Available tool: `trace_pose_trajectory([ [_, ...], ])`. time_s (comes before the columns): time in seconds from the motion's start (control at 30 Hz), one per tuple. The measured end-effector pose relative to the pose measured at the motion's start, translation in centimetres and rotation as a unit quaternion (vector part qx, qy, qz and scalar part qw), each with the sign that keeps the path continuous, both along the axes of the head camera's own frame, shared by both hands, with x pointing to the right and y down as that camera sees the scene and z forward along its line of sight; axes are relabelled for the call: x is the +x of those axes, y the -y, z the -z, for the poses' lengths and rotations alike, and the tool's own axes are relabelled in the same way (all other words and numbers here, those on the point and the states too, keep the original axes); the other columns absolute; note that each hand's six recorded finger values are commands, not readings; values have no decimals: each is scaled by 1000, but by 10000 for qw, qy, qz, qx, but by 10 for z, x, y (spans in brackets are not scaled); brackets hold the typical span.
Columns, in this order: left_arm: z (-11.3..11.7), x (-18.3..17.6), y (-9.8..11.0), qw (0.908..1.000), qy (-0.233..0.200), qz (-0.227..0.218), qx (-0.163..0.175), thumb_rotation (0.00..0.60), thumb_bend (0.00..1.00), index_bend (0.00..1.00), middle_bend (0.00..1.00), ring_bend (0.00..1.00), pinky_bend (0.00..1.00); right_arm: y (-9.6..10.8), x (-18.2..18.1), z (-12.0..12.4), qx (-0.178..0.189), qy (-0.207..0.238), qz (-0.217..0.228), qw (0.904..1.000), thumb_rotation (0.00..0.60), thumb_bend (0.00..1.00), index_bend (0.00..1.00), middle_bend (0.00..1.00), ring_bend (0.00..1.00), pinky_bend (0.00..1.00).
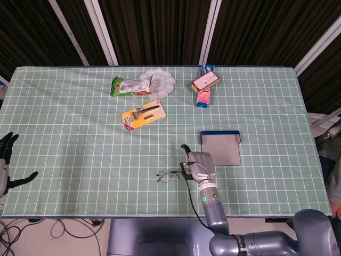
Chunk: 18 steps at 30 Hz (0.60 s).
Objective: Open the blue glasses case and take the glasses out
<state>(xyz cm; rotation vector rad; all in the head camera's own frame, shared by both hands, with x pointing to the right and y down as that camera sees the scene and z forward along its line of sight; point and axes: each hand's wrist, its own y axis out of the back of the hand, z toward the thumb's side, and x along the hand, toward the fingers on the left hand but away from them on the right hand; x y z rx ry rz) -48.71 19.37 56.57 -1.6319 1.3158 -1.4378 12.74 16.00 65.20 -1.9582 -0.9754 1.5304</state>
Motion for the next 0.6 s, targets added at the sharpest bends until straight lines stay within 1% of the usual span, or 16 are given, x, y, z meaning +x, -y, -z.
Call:
trace_pose_trajectory([
  [0.03,0,0,0,10000,5,-5,-1,600,21,0,0,0,0,3,9,6,98,-47,18,9999,600,243,108,738,788,690],
  [0.07,0,0,0,10000,13,-14,-3,600,21,0,0,0,0,5,16,10,174,-95,29,9998,600,225,97,703,760,655],
  [0.1,0,1,-1,10000,28,-32,-7,600,21,0,0,0,0,7,24,14,246,-147,44,9996,600,201,83,655,711,611],
  [0.17,0,1,-1,10000,52,-62,-17,600,21,0,0,0,0,10,45,24,402,-299,80,9987,600,171,60,568,594,546],
  [0.2,0,2,-1,9999,72,-85,-23,600,21,0,0,0,0,10,55,29,467,-379,96,9981,600,153,41,514,508,500],
  [0.27,-1,3,-2,9999,113,-122,-35,600,21,0,0,0,0,11,80,39,623,-575,143,9963,600,135,18,433,398,435],
  [0.33,-1,3,-4,9997,171,-162,-75,600,21,0,0,0,0,8,106,51,748,-754,193,9942,600,103,0,252,205,325],
  [0.4,-2,3,-6,9994,244,-203,-147,600,21,0,0,0,0,4,130,60,807,-885,198,9926,600,79,0,107,77,273],
  [0.47,-2,4,-7,9990,311,-243,-214,600,21,0,0,0,0,-2,157,70,817,-1002,152,9915,600,57,0,18,11,250],
  [0.5,-3,4,-8,9987,353,-269,-246,600,21,0,0,0,0,-5,169,74,806,-1048,115,9912,600,48,0,2,0,245],
  [0.6,-2,5,-10,9980,464,-320,-275,600,21,0,0,0,0,-19,206,86,751,-1214,6,9898,600,40,0,0,0,244],
])
